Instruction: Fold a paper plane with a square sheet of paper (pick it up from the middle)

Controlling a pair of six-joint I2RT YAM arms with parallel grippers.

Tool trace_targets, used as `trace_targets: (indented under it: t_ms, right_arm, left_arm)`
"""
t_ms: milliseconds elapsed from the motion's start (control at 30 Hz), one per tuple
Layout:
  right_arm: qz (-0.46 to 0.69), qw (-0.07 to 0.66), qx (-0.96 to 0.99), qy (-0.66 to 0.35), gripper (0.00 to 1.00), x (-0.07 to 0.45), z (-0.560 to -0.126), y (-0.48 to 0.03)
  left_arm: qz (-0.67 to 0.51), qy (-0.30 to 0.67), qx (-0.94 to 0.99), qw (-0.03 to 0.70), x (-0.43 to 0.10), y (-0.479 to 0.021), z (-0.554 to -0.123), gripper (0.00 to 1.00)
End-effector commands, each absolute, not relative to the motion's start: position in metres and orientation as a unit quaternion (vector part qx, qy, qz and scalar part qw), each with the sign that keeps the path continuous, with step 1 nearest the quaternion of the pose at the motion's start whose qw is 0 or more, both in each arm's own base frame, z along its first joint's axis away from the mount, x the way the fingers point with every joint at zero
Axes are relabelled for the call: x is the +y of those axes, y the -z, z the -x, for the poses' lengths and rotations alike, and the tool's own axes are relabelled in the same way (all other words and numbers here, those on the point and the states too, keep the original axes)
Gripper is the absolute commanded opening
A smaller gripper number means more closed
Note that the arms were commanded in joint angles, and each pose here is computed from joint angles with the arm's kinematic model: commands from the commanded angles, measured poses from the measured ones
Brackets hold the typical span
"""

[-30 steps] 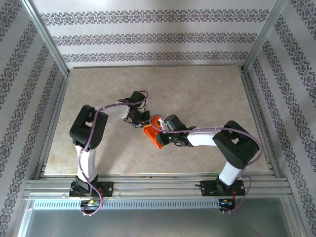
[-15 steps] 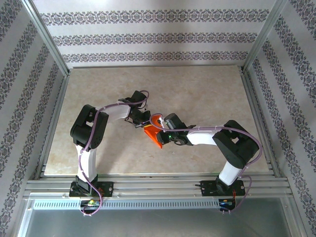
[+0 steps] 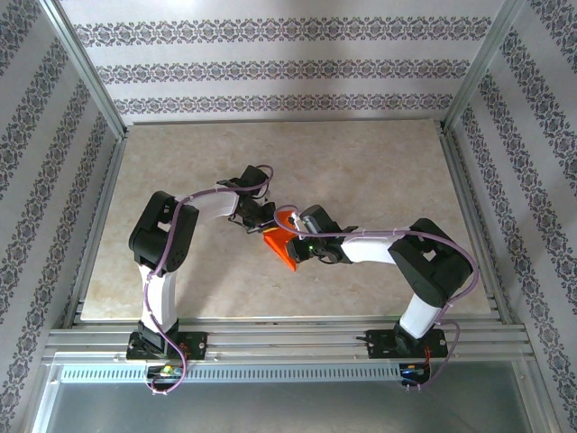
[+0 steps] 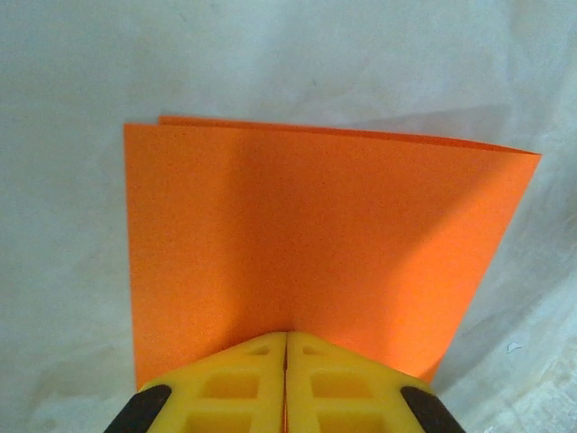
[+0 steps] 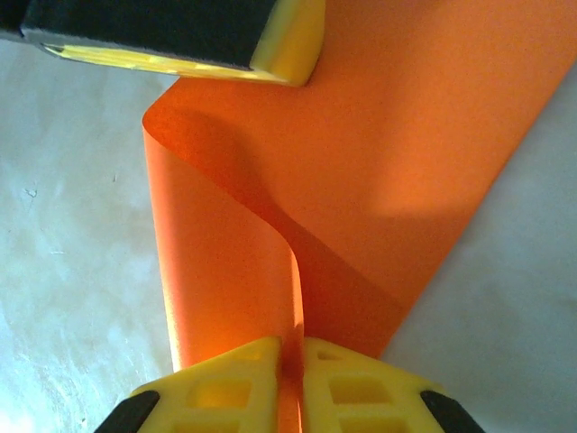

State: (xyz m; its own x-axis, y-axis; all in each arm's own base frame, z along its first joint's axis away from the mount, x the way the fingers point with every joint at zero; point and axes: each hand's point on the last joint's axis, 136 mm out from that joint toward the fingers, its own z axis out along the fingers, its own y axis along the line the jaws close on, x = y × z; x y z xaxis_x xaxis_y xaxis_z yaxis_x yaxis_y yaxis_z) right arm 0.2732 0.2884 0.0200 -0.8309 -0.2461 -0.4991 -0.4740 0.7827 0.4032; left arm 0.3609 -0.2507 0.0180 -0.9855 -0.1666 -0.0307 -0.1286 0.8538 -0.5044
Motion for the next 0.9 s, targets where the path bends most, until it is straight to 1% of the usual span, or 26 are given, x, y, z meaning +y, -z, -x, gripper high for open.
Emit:
trace_targets:
  t_ms: [0, 867]
  right_arm:
    - [0.191, 0.213, 0.92, -0.267, 0.14, 0.2894, -0.2798, -0.0244]
    - [0.183, 0.209, 0.928, -0.248, 0.14, 0.2827, -0.2851, -0.0186]
  left_arm:
    - [0.076, 0.201, 0.976, -0.012, -0.2386, 0.0156, -0.3353, 0.09]
    - [0.075, 0.199, 0.977, -0.016, -0.2393, 0.018, -0.333, 0.08]
